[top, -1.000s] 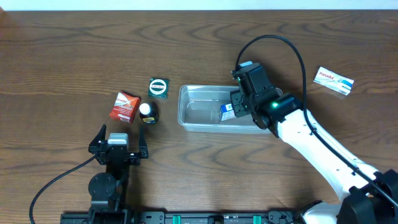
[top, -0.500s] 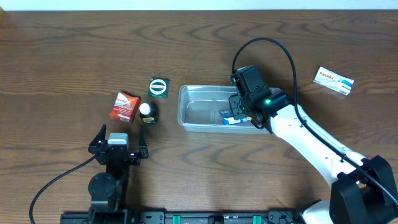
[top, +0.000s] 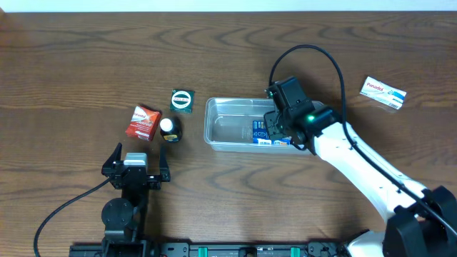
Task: Pack container
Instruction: 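Press the blue box flat in the container and open the right gripper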
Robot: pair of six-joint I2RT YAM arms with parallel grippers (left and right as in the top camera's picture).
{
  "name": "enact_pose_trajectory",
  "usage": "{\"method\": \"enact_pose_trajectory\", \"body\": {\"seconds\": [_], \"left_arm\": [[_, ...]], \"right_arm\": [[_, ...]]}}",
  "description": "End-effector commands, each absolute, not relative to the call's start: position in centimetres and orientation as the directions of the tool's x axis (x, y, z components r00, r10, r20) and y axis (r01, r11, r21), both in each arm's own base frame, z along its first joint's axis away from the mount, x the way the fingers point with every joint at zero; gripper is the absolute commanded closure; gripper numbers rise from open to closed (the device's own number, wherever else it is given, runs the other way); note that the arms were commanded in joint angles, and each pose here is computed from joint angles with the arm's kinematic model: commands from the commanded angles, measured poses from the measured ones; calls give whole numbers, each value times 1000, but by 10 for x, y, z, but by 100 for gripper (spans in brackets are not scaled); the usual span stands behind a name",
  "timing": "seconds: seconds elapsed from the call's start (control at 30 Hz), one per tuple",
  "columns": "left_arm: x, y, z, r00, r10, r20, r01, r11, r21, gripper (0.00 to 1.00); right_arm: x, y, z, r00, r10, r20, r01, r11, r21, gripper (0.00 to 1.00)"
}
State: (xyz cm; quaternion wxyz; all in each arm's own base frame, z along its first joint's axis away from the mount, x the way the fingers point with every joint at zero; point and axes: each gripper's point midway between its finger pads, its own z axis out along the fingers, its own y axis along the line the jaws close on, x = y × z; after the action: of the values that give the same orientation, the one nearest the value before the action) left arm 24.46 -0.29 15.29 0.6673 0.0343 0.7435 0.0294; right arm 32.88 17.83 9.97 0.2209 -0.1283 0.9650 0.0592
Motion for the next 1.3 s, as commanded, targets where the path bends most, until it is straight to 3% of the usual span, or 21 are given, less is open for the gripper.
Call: {"method": "enact_pose_trajectory", "body": {"seconds": [0.0, 0.27, 1.27], "left_arm": [[244, 2, 136, -159, 83, -984, -11, 996, 85, 2], [244, 2, 136, -159, 83, -984, -11, 996, 86, 2], [244, 2, 136, -159, 83, -984, -11, 996, 85, 2]], "right_arm": [[315, 191, 115, -876, -217, -430, -299, 945, 133, 59], [284, 181, 103, -928, -225, -296, -278, 949, 151, 56], [290, 168, 102, -941, -178, -288, -227, 962, 150, 50]]}}
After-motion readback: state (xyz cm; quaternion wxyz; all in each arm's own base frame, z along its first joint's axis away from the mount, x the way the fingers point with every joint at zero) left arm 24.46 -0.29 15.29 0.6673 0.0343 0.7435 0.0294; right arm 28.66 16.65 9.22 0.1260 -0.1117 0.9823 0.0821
